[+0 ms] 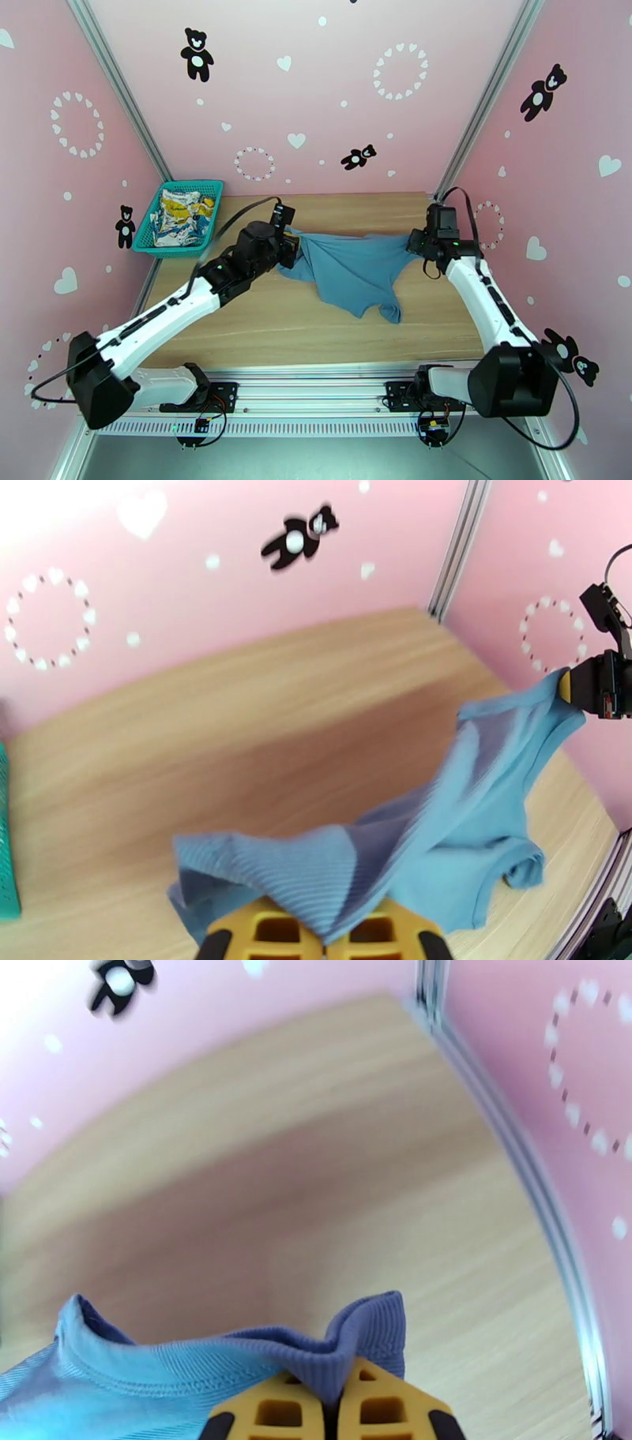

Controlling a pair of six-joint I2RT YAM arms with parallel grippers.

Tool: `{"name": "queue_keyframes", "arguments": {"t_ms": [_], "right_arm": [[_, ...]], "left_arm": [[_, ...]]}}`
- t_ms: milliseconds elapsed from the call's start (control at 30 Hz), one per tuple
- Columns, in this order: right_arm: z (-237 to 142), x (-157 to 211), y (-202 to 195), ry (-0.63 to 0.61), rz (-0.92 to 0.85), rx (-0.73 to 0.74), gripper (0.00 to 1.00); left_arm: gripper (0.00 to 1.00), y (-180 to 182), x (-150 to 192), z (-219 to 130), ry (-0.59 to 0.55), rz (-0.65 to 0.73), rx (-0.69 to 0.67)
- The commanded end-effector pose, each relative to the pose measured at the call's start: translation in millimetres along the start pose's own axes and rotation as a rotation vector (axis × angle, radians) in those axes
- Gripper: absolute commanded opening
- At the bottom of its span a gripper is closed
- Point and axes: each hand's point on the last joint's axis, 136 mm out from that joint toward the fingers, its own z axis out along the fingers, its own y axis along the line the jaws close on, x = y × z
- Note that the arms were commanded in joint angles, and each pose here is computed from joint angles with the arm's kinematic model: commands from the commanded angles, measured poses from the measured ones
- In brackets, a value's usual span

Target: Fold and stack the mixed laundry pile

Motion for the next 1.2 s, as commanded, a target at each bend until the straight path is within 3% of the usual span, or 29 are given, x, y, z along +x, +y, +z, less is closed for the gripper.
{"name": "queue_keyframes", "arguments": {"t_ms": [0,167,333,500,667,767,800,867,933,1033,1167], "right_arm": [[-46.9,-30.8,3.4,-0.085,-0.034,-0.017,0.00],[-116.5,-68.1,11.9,-0.228,-0.043,-0.086,0.00],[-155.3,-86.2,12.6,-0.282,-0.060,-0.096,0.00],[-120.6,-85.4,19.1,-0.196,-0.074,-0.089,0.00],[-21.5,-55.8,34.9,0.015,-0.095,-0.109,0.00],[54.0,-23.6,36.6,0.149,-0.102,-0.084,0.00],[76.5,-11.9,36.7,0.193,-0.100,-0.076,0.06],[121.1,15.0,40.5,0.283,-0.085,-0.086,0.30],[147.7,36.3,39.6,0.350,-0.063,-0.082,0.45],[151.0,54.2,25.6,0.388,-0.037,-0.029,0.60],[118.3,79.2,-7.9,0.398,0.017,0.056,0.75]], "left_arm": [[0.00,8.6,-41.5,-48.8,-0.087,0.070,-0.032],[0.00,-6.3,-80.8,-127.1,-0.186,0.083,0.081],[0.00,-6.0,-88.5,-151.5,-0.132,0.054,0.083],[0.00,15.9,-69.4,-100.5,0.012,0.036,-0.060],[0.00,60.2,-15.8,-4.8,0.207,-0.103,-0.092],[0.14,89.3,33.3,50.3,0.317,-0.134,-0.134],[0.21,95.6,51.8,67.3,0.360,-0.132,-0.142],[0.43,105.8,90.5,98.4,0.434,-0.127,-0.153],[0.59,113.8,123.1,117.9,0.497,-0.154,-0.164],[0.74,117.6,152.8,119.1,0.566,-0.204,-0.192],[0.91,113.2,169.6,79.4,0.571,-0.311,-0.223]]}}
